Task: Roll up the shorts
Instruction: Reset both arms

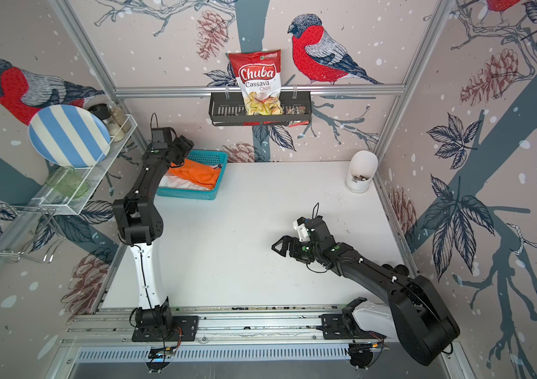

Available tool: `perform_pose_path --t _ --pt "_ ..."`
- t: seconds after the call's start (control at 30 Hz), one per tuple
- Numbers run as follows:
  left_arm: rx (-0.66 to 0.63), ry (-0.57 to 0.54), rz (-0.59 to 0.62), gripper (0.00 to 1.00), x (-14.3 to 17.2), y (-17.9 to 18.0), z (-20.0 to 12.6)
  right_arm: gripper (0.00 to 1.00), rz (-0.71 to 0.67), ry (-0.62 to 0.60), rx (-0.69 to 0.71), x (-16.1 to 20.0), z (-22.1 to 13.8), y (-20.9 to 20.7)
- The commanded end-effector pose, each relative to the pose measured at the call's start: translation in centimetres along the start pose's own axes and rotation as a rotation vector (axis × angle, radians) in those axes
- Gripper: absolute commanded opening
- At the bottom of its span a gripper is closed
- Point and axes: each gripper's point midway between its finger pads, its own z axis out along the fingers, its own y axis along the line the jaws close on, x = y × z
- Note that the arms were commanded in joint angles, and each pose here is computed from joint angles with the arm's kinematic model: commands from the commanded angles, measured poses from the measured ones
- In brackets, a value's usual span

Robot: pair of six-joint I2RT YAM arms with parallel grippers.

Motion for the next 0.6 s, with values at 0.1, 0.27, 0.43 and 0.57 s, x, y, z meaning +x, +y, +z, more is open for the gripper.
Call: perform_pose_path --t 0.1,0.27,0.43,0.57 --pt "-0.191 -0.006 0.158 0.76 -0.6 6.9 1.7 1.0 -0.033 0.013 -0.006 -0.2 0.6 0.8" --pt "-0.227 0.078 0.113 0.75 1.1 11.7 4.0 1.0 -0.036 0.026 0.004 0.2 1.2 0.6" --pt "-0.192 0.059 0.101 0.75 1.2 11.1 2.6 1.0 -0.104 -0.007 0.053 -1.5 0.7 0.7" --pt "-0.141 -0.023 0.117 0.8 -0.3 8.5 -1.0 1.0 -0.152 -0.115 0.152 -5.0 -1.2 -0.6"
